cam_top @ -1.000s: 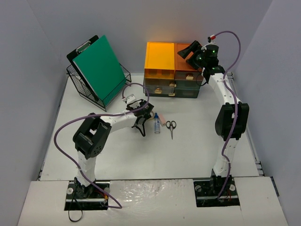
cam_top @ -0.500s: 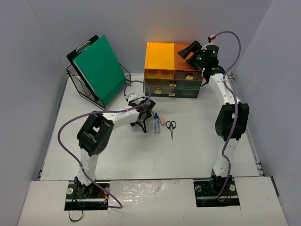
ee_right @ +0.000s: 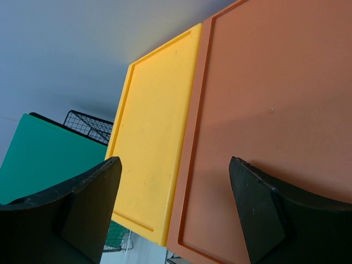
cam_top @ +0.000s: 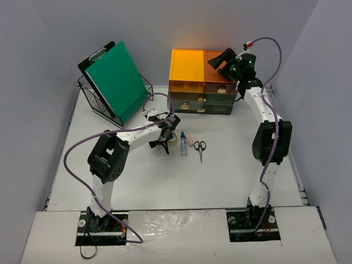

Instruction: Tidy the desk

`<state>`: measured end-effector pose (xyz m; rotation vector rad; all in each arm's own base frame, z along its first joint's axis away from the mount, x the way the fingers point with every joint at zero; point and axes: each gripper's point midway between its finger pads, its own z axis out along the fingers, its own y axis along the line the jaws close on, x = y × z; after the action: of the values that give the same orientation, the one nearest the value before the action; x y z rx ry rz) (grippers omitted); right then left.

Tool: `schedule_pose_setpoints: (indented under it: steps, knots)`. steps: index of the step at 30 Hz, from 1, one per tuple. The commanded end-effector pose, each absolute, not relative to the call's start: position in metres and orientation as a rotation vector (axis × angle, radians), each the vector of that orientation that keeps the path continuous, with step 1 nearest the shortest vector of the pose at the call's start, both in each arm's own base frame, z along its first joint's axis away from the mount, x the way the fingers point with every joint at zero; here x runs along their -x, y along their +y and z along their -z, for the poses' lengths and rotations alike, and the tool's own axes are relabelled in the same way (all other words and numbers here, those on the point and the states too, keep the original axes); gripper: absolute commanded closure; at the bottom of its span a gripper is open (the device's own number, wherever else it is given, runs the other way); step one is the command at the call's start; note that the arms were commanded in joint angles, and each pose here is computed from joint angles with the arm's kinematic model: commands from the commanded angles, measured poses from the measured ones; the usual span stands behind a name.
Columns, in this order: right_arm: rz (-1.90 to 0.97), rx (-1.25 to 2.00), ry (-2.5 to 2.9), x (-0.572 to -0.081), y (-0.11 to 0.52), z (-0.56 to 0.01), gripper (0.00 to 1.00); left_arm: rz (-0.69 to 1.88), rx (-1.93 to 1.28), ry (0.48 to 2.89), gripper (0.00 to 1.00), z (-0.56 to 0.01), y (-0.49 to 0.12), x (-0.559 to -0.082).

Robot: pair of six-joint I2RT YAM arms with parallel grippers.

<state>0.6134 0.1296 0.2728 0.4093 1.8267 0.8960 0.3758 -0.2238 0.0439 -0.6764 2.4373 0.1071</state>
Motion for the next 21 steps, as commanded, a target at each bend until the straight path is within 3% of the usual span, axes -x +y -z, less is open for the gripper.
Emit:
schedule_pose_setpoints:
  steps: [1, 7, 14, 18, 21]
  knots:
    - [-0.917, -0.482, 1.974, -0.585, 0.132, -0.246, 0.23, -0.104, 0.706, 2.392, 0.42, -0.083, -0.209, -0.367]
    - [-0.924, -0.482, 1.966, -0.577, 0.133, -0.25, 0.23, -0.11, 0.724, 2.41, 0.42, -0.081, -0.196, -0.342]
    - [-0.934, -0.475, 1.955, -0.575, 0.134, -0.255, 0.24, 0.006, 0.701, 2.331, 0.4, -0.095, -0.205, -0.35]
    - [-0.935, -0.471, 1.957, -0.574, 0.136, -0.256, 0.24, 0.126, 0.676, 2.305, 0.28, -0.101, -0.226, -0.365]
    - [-0.935, -0.471, 1.956, -0.575, 0.134, -0.256, 0.24, 0.191, 0.678, 2.3, 0.27, -0.098, -0.239, -0.372]
